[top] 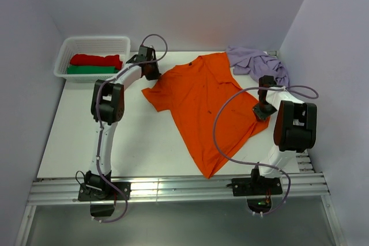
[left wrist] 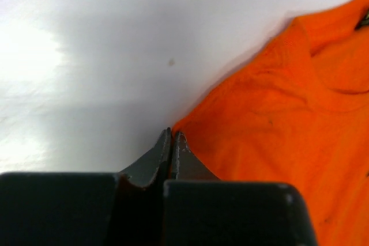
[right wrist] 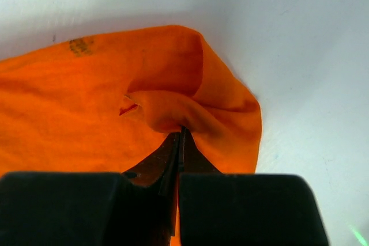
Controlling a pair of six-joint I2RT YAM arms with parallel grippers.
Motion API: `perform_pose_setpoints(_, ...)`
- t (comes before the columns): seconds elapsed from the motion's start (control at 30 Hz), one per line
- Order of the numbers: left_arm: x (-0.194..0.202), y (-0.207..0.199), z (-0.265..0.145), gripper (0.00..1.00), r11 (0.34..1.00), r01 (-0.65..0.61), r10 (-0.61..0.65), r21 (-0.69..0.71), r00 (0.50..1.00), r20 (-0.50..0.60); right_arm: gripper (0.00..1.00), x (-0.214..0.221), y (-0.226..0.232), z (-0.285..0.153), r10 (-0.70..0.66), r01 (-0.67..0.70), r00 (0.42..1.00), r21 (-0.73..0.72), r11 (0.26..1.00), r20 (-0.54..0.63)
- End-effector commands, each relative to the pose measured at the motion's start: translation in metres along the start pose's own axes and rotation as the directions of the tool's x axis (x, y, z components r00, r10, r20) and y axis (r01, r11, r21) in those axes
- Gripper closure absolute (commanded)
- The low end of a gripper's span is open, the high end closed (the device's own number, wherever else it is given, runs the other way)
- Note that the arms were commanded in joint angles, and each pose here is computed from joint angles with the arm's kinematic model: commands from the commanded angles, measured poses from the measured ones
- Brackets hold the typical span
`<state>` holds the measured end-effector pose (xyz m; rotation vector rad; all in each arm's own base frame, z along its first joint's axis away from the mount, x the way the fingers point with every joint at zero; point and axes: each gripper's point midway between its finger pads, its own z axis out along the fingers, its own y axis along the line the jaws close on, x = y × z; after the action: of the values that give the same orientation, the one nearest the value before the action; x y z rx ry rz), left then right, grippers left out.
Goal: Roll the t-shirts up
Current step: Flatten the tshirt
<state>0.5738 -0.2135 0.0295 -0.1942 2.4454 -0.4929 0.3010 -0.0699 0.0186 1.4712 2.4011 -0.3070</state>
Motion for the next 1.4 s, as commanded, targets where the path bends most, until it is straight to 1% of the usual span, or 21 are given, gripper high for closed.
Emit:
perform_pose_setpoints(0.0, 0.022, 0.052, -0.015, 1.0, 0.985, 0.033, -0.042, -0.169, 0.998, -0.051, 1.0, -0.019, 0.011, -0.001, 0.026, -0.025, 0.999, -0.014, 1.0, 0.042)
perform_pose_setpoints(0.1, 0.026, 0.058, -0.031, 1.0, 0.983, 0.042, -0.052, -0.181, 0.997, -0.051, 1.0, -0.018, 0.015, 0.005, 0.015, -0.015, 1.0, -0.001, 1.0, 0.023)
perform_pose_setpoints(0.17, 0.036, 0.074, -0.037, 1.0, 0.969, 0.043, -0.057, -0.242, 0.997, -0.049, 1.0, -0.02, 0.02, 0.009, 0.007, -0.007, 1.0, 0.001, 1.0, 0.016)
perform_pose_setpoints(0.23, 0.032, 0.075, -0.048, 1.0, 0.968, 0.057, -0.064, -0.244, 0.998, -0.022, 1.0, -0.024, 0.026, 0.009, 0.007, -0.007, 1.0, -0.007, 1.0, 0.018)
perform_pose_setpoints(0.27, 0.042, 0.082, -0.05, 1.0, 0.964, 0.062, -0.074, -0.259, 0.997, -0.038, 1.0, -0.023, 0.028, 0.01, -0.004, 0.004, 1.0, -0.007, 1.0, 0.012)
perform_pose_setpoints(0.33, 0.042, 0.085, -0.06, 1.0, 0.959, 0.082, -0.093, -0.27, 0.995, -0.03, 1.0, -0.028, 0.037, 0.012, -0.013, 0.013, 1.0, -0.02, 1.0, 0.011)
perform_pose_setpoints(0.37, 0.053, 0.092, -0.062, 1.0, 0.954, 0.086, -0.104, -0.288, 0.993, -0.048, 1.0, -0.03, 0.041, 0.013, -0.022, 0.022, 1.0, -0.022, 1.0, 0.009)
perform_pose_setpoints(0.4, 0.05, 0.09, -0.071, 1.0, 0.954, 0.092, -0.105, -0.287, 0.994, -0.03, 1.0, -0.029, 0.043, 0.013, -0.034, 0.034, 0.999, -0.019, 0.999, -0.001)
perform_pose_setpoints(0.47, 0.068, 0.098, -0.078, 1.0, 0.945, 0.108, -0.128, -0.307, 0.991, -0.046, 1.0, -0.035, 0.056, 0.014, -0.054, 0.054, 0.999, -0.022, 0.998, -0.004)
perform_pose_setpoints(0.53, 0.072, 0.097, -0.091, 1.0, 0.943, 0.128, -0.145, -0.306, 0.989, -0.032, 1.0, -0.039, 0.073, 0.014, -0.072, 0.072, 0.997, -0.041, 0.997, 0.001)
perform_pose_setpoints(0.57, 0.088, 0.104, -0.094, 1.0, 0.936, 0.133, -0.158, -0.327, 0.986, -0.053, 1.0, -0.039, 0.08, 0.013, -0.087, 0.087, 0.996, -0.053, 0.995, -0.002)
perform_pose_setpoints(0.6, 0.088, 0.103, -0.103, 1.0, 0.932, 0.154, -0.176, -0.328, 0.984, -0.038, 1.0, -0.045, 0.095, 0.007, -0.09, 0.09, 0.996, -0.089, 0.992, 0.007)
perform_pose_setpoints(0.63, 0.093, 0.105, -0.108, 1.0, 0.928, 0.164, -0.186, -0.336, 0.982, -0.035, 1.0, -0.042, 0.102, 0.011, -0.108, 0.107, 0.994, -0.09, 0.99, -0.004)
perform_pose_setpoints(0.67, 0.112, 0.114, -0.112, 1.0, 0.917, 0.167, -0.201, -0.363, 0.978, -0.057, 1.0, -0.041, 0.108, 0.01, -0.13, 0.129, 0.991, -0.096, 0.987, -0.01)
perform_pose_setpoints(0.73, 0.115, 0.115, -0.127, 1.0, 0.907, 0.204, -0.23, -0.368, 0.973, -0.027, 1.0, -0.045, 0.13, 0.008, -0.151, 0.149, 0.989, -0.126, 0.981, -0.008)
perform_pose_setpoints(0.77, 0.132, 0.122, -0.133, 1.0, 0.897, 0.21, -0.247, -0.39, 0.968, -0.045, 1.0, -0.04, 0.139, 0.005, -0.181, 0.177, 0.983, -0.137, 0.975, -0.011)
perform_pose_setpoints(0.8, 0.13, 0.121, -0.141, 1.0, 0.891, 0.236, -0.264, -0.388, 0.964, -0.019, 1.0, -0.041, 0.153, 0.004, -0.194, 0.19, 0.981, -0.159, 0.969, -0.012)
perform_pose_setpoints(0.93, 0.152, 0.129, -0.162, 1.0, 0.855, 0.288, -0.326, -0.431, 0.945, -0.014, 1.0, -0.028, 0.184, -0.004, -0.268, 0.259, 0.963, -0.203, 0.944, -0.016)
perform_pose_setpoints(0.97, 0.163, 0.134, -0.167, 1.0, 0.845, 0.29, -0.336, -0.449, 0.941, -0.026, 1.0, -0.027, 0.186, -0.005, -0.278, 0.269, 0.96, -0.204, 0.941, -0.016)
perform_pose_setpoints(1.1, 0.176, 0.139, -0.181, 1.0, 0.828, 0.327, -0.374, -0.455, 0.927, -0.014, 1.0, -0.028, 0.185, -0.009, -0.27, 0.263, 0.963, -0.218, 0.94, -0.006)
perform_pose_setpoints(1.37, 0.183, 0.153, -0.181, 1.0, 0.81, 0.314, -0.374, -0.495, 0.927, -0.023, 0.99, -0.078, 0.151, -0.004, -0.188, 0.188, 0.982, -0.252, 0.949, 0.024)
